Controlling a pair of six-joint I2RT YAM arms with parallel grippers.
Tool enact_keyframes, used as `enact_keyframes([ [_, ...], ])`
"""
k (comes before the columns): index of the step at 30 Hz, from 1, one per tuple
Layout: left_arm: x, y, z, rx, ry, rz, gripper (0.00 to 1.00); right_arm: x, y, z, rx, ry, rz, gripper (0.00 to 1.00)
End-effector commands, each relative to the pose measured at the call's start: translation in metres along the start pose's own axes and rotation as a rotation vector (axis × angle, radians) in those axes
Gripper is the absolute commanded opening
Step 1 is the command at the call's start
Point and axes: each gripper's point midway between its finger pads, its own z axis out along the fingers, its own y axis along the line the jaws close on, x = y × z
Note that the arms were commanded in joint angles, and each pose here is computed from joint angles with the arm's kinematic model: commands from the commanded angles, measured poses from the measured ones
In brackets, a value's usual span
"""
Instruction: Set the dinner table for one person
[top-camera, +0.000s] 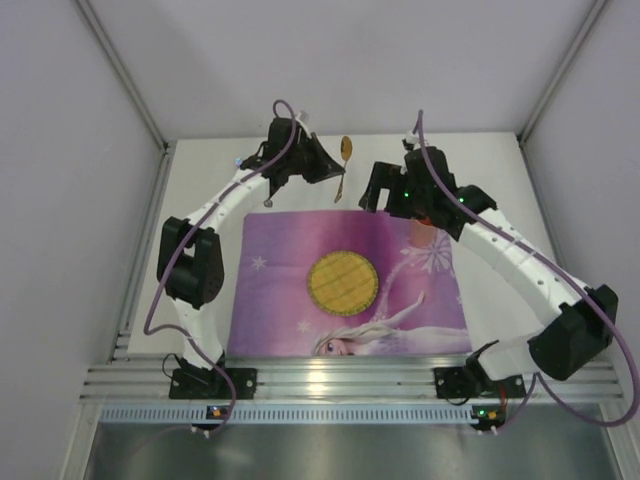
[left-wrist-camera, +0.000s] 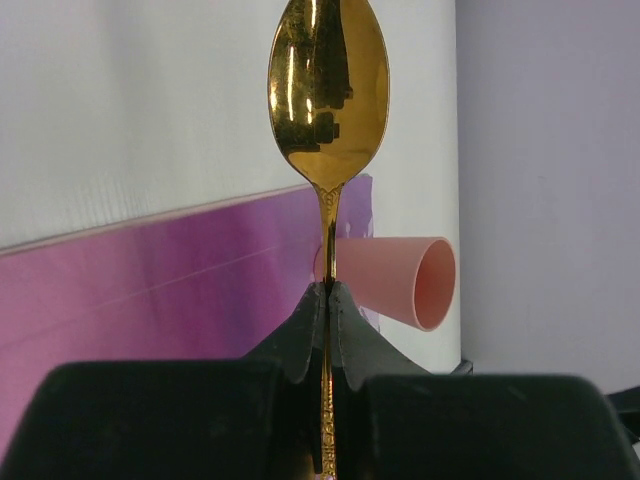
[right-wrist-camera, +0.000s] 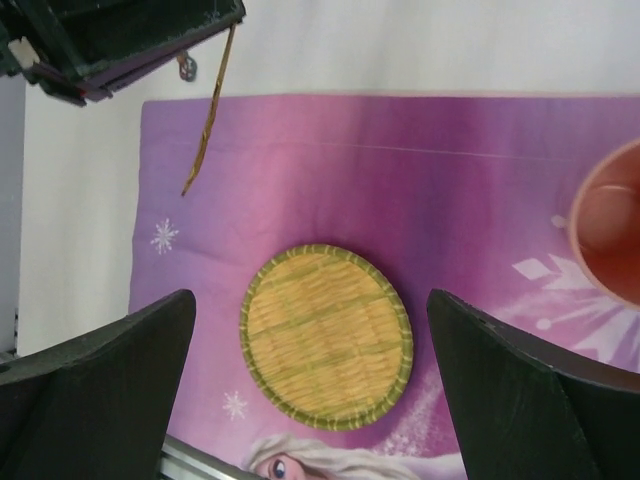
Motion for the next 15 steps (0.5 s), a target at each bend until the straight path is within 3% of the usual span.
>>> enact_keyframes([
  [1, -0.005, -0.041, -0.029, 0.115, -0.040, 0.008, 0.00, -0.028, 0.044, 0.008, -0.120, -0.079, -0.010, 1.00],
  [15, -0.004, -0.049, -0.042, 0.134, -0.058, 0.028, 0.00, -0.006, 0.088, 0.070, -0.182, 0.033, -0.035, 0.97],
])
